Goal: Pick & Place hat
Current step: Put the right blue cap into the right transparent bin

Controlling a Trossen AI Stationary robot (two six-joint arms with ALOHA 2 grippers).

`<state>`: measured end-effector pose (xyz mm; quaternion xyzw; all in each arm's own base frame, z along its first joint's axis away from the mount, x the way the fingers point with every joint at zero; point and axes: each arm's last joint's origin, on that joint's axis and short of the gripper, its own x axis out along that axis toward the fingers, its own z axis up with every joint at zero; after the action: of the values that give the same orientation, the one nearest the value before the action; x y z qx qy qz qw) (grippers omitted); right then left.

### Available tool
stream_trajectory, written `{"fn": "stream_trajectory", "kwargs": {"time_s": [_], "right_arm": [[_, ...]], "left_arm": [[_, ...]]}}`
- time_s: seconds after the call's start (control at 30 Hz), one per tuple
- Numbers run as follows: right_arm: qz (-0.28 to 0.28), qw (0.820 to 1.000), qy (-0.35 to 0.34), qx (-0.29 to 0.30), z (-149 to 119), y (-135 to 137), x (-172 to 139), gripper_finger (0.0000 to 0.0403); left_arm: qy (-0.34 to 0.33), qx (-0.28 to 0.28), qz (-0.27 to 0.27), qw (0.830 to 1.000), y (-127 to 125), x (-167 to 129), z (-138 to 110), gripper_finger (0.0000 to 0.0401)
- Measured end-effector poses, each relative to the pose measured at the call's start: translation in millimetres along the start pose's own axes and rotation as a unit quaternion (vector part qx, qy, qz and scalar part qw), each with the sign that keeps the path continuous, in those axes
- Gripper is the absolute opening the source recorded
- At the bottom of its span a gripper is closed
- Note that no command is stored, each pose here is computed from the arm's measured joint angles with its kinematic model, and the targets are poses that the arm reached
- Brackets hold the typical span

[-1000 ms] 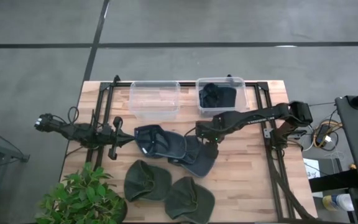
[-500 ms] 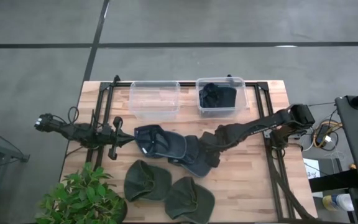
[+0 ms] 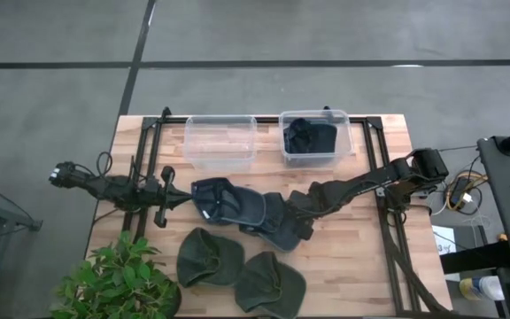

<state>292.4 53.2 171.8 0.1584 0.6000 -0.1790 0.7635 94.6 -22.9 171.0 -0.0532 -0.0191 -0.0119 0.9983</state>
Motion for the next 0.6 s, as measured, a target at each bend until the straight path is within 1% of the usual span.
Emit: {"fn": "stream_trajectory", "kwargs": {"time_s": [0.2,0.47,0.53,0.6], "right_arm": [[0.018,1.000,0.002,-0.006,0.8,1.8,0.0,0.0167],[0.113,0.993,-0.026,-0.030,13.3,15.1,-6.1,0.0159],[0.126,0.991,-0.026,-0.031,13.6,16.2,-5.6,0.0156],[0.125,0.991,-0.026,-0.033,12.9,15.8,-4.7,0.0154]], "left_arm": [[0.000,0.000,0.000,1.000,0.0,0.0,0.0,0.0000],[0.000,0.000,0.000,1.000,0.0,0.0,0.0,0.0000],[0.000,0.000,0.000,1.000,0.0,0.0,0.0,0.0000],[0.000,0.000,0.000,1.000,0.0,0.0,-0.1,0.0000]]}}
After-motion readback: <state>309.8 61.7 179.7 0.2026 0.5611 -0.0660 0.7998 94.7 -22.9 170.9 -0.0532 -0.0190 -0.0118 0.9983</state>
